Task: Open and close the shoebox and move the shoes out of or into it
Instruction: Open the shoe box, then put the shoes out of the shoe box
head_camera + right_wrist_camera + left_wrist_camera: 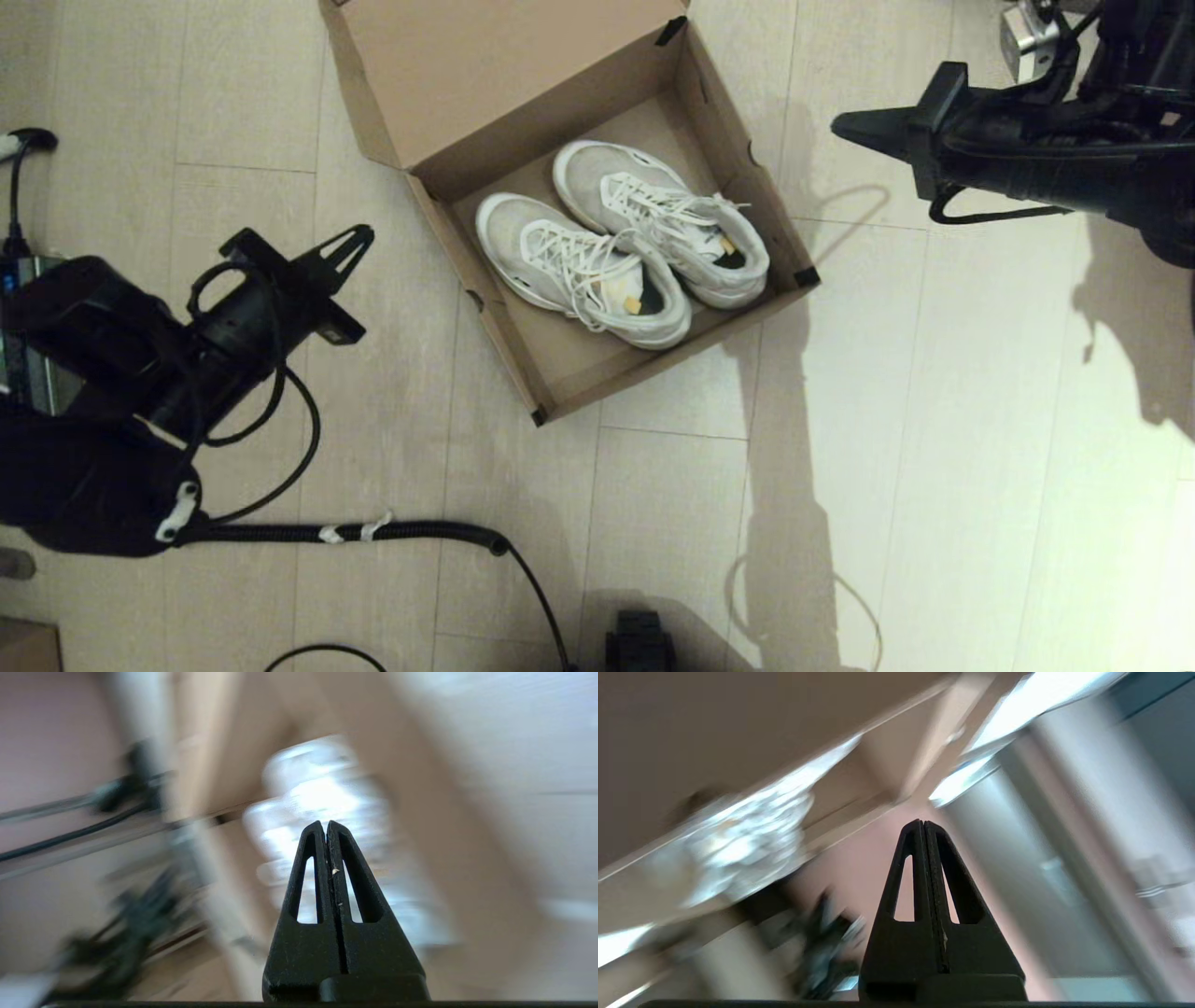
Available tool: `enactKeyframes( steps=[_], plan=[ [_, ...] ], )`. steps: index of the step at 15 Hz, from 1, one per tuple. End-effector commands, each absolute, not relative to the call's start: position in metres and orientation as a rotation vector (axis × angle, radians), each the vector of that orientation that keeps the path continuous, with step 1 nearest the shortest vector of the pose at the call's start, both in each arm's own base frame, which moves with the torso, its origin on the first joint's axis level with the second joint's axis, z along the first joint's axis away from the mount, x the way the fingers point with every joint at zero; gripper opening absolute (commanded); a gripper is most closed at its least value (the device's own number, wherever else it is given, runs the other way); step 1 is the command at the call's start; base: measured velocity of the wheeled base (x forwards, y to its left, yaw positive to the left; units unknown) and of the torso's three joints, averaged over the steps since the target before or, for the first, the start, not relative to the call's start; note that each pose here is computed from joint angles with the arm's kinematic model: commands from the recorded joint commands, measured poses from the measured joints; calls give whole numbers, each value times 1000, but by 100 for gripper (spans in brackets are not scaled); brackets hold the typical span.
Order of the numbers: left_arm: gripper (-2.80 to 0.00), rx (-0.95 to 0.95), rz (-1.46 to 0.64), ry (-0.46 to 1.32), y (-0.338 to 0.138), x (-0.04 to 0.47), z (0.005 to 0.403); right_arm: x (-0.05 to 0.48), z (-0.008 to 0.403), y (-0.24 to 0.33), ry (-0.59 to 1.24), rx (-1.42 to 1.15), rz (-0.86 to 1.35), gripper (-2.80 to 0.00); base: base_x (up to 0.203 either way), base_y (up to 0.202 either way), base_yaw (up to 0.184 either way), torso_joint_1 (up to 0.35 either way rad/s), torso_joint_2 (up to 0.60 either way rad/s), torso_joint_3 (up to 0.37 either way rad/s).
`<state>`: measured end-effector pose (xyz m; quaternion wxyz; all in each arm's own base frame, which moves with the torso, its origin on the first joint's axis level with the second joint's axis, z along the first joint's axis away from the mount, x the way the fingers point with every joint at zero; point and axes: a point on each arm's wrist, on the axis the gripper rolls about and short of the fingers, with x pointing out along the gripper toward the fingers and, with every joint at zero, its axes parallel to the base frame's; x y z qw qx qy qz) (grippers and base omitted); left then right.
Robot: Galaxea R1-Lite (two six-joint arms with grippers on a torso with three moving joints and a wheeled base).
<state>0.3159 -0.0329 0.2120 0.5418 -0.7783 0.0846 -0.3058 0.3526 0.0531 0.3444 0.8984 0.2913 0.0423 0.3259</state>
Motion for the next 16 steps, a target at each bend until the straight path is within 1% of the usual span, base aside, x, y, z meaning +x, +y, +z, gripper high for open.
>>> enactKeyframes(
  steps=[1,3,4,5,7,8,9,12,14,16],
  plan=[
    [-280,-1788,-738,258,-39,305,205,359,336,33,88,589,611,-280,0,0,0,0,0,0],
    [-280,-1718,-738,308,-48,314,191,370,320,27,106,539,576,-280,0,0,0,0,0,0],
    [-280,-1645,-735,323,-53,319,181,374,308,26,124,497,558,-280,0,0,0,0,0,0],
    [-280,-1537,-737,324,-58,322,171,378,294,29,145,442,538,-280,0,0,0,0,0,0],
    [-280,-1258,-750,298,-66,328,151,382,272,50,164,369,499,-280,0,0,0,0,0,0],
    [-280,-1138,-750,280,-67,329,145,386,265,58,126,335,502,-280,0,0,0,0,0,0],
    [-280,-1063,-752,260,-66,328,146,389,258,65,108,315,494,-280,0,0,0,0,0,0],
    [-280,-1027,-775,177,-55,308,181,389,255,75,112,308,485,-280,0,0,0,0,0,0],
    [-280,-926,-726,146,-44,309,180,389,252,82,119,303,484,-280,0,0,0,0,0,0],
    [-280,-750,-662,97,-29,317,169,388,251,85,112,277,460,-280,0,0,0,0,0,0]
  ],
)
